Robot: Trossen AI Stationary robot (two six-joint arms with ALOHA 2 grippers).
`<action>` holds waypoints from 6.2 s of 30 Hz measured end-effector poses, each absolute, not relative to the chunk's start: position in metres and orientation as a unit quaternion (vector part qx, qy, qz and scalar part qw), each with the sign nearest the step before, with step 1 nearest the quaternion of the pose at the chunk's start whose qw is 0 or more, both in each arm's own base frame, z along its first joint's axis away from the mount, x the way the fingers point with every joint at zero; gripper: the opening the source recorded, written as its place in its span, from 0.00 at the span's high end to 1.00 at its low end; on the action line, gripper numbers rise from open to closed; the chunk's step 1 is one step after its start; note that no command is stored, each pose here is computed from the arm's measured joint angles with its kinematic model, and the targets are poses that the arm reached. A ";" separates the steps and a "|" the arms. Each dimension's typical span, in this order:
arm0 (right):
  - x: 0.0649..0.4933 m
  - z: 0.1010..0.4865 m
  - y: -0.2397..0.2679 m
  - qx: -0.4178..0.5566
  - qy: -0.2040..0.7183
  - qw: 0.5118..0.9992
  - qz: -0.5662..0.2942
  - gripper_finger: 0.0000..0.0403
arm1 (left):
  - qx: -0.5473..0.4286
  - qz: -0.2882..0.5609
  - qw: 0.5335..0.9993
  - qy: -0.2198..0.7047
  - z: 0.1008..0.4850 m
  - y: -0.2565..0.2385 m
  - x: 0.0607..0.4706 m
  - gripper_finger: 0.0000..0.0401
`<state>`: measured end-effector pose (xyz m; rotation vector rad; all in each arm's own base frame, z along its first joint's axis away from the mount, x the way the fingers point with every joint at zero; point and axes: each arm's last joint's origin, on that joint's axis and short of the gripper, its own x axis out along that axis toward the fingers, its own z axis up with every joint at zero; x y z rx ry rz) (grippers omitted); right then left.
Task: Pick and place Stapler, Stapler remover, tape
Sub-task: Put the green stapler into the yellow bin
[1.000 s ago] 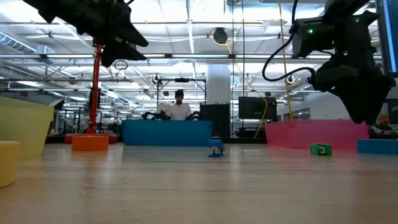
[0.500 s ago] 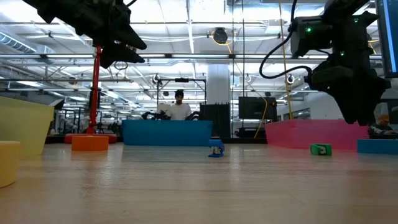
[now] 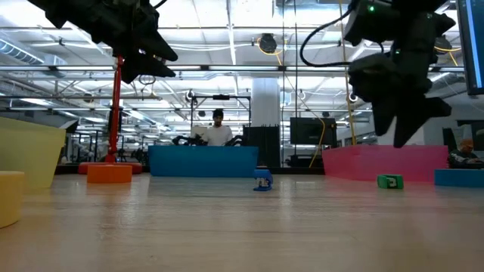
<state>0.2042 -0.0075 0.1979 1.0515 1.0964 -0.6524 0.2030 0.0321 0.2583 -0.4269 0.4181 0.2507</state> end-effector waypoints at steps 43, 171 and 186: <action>0.241 0.136 0.008 0.467 0.538 0.618 -0.333 0.72 | -0.205 0.104 0.951 0.205 0.259 0.031 0.204 0.50; 0.341 0.264 -0.019 0.435 0.102 0.891 0.081 0.88 | -0.356 -0.013 0.931 0.074 0.243 -0.004 0.297 0.52; 0.341 0.265 -0.018 0.425 0.098 0.896 0.083 0.88 | -0.364 -0.036 0.929 0.066 0.246 0.001 0.297 0.79</action>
